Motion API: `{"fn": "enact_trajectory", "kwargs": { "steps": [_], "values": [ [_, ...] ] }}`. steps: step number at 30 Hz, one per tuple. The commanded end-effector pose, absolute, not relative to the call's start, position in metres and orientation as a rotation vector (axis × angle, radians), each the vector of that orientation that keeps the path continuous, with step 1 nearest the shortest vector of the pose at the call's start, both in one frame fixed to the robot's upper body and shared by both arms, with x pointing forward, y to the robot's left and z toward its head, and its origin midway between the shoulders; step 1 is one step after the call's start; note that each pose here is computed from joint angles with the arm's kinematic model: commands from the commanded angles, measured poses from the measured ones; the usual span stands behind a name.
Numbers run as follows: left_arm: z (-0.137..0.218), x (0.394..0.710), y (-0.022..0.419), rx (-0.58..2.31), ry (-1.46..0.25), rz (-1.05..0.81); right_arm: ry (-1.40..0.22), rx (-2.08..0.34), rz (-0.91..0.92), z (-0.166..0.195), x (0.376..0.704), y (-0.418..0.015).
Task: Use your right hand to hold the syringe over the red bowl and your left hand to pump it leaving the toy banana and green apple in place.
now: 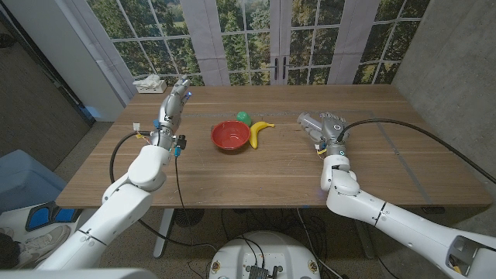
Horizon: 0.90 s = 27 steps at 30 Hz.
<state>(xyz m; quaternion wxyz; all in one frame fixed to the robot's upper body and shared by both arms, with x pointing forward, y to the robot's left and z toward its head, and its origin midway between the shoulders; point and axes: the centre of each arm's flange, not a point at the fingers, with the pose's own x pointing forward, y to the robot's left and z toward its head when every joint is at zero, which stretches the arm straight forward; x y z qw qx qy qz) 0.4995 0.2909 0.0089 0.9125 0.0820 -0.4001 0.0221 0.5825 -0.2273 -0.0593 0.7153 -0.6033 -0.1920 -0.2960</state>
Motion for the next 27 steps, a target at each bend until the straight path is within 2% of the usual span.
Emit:
{"fn": "enact_trajectory", "kwargs": {
  "steps": [1,13,27],
  "values": [
    [0.012,0.501,0.288,0.175,-0.822,0.041,-0.597,-1.067,-0.563,-0.048,0.572,-0.241],
    [0.011,0.506,0.286,0.168,-0.810,0.038,-0.634,-0.712,-0.352,-0.036,0.575,-0.262],
    [0.014,0.517,0.289,0.172,-0.794,0.010,-0.677,-0.514,-0.196,-0.030,0.580,-0.270]
  ]
}}
